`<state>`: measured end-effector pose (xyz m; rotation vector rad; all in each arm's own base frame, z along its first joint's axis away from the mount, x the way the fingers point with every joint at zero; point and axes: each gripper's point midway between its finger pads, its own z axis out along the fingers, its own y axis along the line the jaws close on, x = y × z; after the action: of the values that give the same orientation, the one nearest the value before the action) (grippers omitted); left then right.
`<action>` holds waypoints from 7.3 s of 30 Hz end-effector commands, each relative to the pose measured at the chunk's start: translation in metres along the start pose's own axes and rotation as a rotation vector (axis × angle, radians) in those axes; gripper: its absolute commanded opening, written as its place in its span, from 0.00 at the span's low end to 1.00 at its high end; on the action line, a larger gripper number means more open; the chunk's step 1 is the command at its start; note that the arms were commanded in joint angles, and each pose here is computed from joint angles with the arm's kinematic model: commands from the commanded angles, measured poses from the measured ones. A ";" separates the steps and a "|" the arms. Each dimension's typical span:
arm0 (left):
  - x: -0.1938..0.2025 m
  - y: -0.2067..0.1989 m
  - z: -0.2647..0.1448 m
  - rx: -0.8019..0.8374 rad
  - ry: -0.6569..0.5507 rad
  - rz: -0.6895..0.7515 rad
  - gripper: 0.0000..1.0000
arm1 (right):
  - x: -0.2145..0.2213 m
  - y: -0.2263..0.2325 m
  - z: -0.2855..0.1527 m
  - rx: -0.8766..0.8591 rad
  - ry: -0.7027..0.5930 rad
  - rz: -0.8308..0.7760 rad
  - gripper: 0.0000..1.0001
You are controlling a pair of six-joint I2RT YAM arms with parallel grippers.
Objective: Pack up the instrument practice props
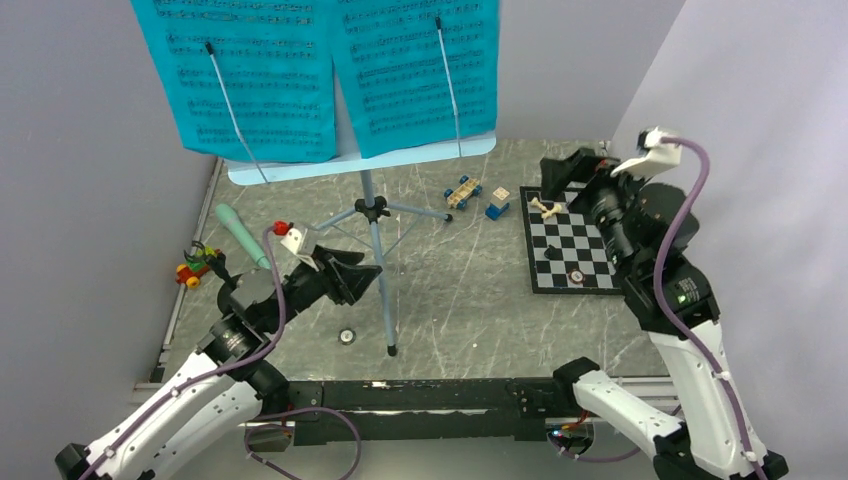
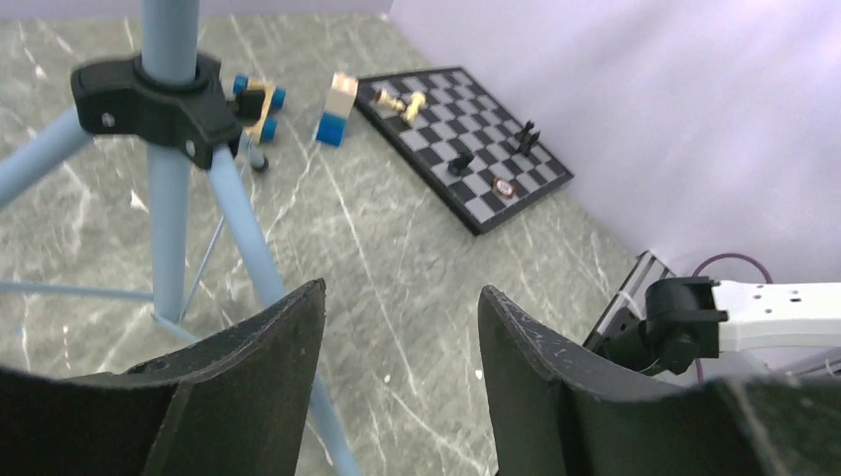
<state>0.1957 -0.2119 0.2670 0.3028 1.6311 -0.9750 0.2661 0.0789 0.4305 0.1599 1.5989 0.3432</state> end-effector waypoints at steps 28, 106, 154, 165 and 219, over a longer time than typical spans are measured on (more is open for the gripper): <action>-0.161 -0.126 -0.010 0.393 -0.287 0.100 0.67 | -0.084 0.127 0.020 -0.848 -0.132 0.129 0.99; -0.312 -0.186 0.137 0.309 -0.556 0.188 0.19 | -0.068 0.133 0.045 -0.801 -0.088 0.162 0.19; -0.305 -0.180 0.127 0.288 -0.542 0.193 0.00 | -0.101 0.132 0.037 -0.769 -0.157 0.139 0.20; -0.308 -0.177 0.127 0.273 -0.552 0.197 0.00 | -0.110 0.121 0.019 -0.704 -0.206 0.121 0.00; -0.277 -0.168 0.096 0.346 -0.506 0.052 0.80 | -0.120 0.040 -0.144 -0.408 -0.599 -0.053 0.00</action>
<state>0.2675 -0.3219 0.5681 0.3004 1.0724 -1.1128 0.1439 0.0536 0.5586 0.0147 0.9933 0.5240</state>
